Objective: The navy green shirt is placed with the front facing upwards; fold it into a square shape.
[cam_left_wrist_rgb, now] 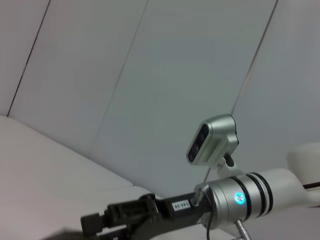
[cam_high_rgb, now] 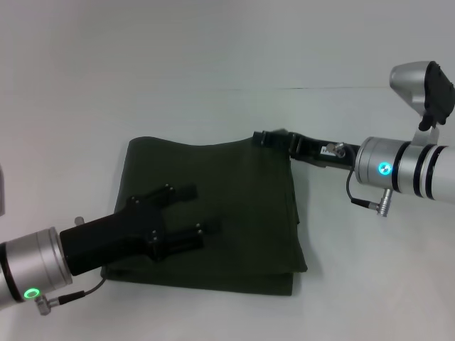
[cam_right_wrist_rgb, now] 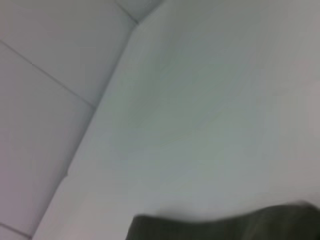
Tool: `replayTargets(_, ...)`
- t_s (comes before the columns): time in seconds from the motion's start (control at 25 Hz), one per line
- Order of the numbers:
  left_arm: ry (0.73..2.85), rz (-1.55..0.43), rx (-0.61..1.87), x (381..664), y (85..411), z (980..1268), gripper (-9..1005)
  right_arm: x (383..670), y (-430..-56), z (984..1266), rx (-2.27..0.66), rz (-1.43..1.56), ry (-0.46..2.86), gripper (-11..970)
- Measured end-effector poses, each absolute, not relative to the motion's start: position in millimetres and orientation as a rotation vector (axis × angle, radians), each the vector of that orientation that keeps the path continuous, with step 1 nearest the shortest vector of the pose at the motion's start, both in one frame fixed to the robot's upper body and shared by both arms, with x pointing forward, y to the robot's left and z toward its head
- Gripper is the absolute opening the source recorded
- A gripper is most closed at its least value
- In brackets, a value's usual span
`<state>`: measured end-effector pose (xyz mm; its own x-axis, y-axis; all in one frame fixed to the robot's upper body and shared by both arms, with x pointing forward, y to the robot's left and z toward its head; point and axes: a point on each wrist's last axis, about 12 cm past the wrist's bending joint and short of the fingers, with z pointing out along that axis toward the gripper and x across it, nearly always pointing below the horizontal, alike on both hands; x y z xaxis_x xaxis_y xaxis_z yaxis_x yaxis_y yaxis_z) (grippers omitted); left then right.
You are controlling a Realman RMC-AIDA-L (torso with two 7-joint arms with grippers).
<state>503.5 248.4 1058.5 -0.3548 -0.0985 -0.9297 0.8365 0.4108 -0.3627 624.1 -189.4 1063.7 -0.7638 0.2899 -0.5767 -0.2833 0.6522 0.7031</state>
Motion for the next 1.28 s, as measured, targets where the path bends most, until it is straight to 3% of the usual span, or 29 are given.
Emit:
replayTargets(0.32, 1.650, -1.119, 0.651, 505, 248, 1056, 888, 627, -192, 1060, 0.020, 1.007, 2.101, 789)
replayTargets(0.6, 1.665, -1.092, 0.604, 509, 250, 1055, 886, 619, -220, 1055, 0.103, 0.968, 2.006, 790)
replayTargets(1.0, 1.786, -1.045, 0.411, 532, 254, 1052, 877, 607, -252, 1081, -0.071, 1.120, 1.948, 790)
replayTargets(1.28, 1.903, -0.925, 0.227, 563, 262, 1054, 860, 590, -271, 1095, -0.271, 1.236, 2.012, 790)
